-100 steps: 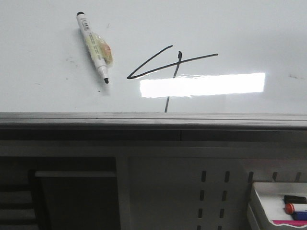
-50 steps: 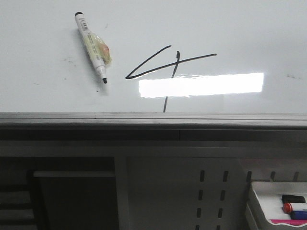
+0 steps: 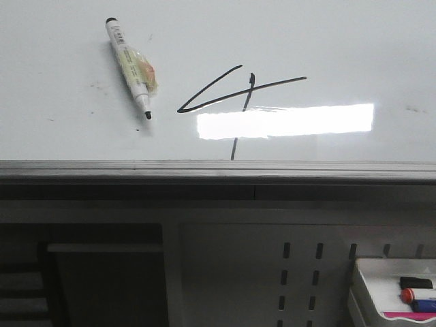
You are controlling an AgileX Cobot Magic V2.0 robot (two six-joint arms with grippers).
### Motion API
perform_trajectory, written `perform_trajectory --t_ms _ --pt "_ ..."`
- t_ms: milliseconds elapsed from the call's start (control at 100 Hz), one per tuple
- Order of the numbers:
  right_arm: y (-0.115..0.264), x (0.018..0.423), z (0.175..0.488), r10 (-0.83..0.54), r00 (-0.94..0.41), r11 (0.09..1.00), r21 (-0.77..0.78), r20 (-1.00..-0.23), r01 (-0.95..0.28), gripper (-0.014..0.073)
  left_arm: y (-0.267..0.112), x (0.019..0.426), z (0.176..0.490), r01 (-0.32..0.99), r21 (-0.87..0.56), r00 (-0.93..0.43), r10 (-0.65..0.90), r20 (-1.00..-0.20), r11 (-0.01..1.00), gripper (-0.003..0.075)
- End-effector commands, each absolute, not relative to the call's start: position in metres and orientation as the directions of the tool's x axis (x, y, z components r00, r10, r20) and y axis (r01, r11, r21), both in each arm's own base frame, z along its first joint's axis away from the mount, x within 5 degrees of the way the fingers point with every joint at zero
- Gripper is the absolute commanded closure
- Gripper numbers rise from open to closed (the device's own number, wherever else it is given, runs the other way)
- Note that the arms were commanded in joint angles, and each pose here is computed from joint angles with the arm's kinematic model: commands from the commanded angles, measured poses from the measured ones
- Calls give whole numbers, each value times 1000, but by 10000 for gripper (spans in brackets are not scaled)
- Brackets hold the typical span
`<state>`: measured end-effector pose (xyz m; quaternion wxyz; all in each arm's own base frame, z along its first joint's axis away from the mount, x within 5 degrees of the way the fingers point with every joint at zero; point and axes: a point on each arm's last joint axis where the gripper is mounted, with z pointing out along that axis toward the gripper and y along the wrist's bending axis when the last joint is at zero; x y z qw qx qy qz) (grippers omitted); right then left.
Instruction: Write number 4 on whiteboard
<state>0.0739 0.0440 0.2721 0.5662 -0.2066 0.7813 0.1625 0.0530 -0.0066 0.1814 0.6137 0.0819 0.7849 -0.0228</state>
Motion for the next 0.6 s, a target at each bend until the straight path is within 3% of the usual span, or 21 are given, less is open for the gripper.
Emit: perform_trajectory --t_ms 0,180,420,590 --pt "43 80 281 -109 -178 878 -10 -978 -479 640 -7 53 176 154 48 -195 78 -978 987 741" --pt "24 91 257 -67 -16 966 -61 -998 -253 640 -7 53 176 154 48 -195 78 -978 987 741" --pt "12 78 202 -71 -88 987 -57 -994 -151 640 -7 53 176 154 48 -195 78 -978 987 741" --pt "8 65 185 -83 -155 989 -62 -984 -138 640 -7 53 176 154 48 -195 78 -978 987 741"
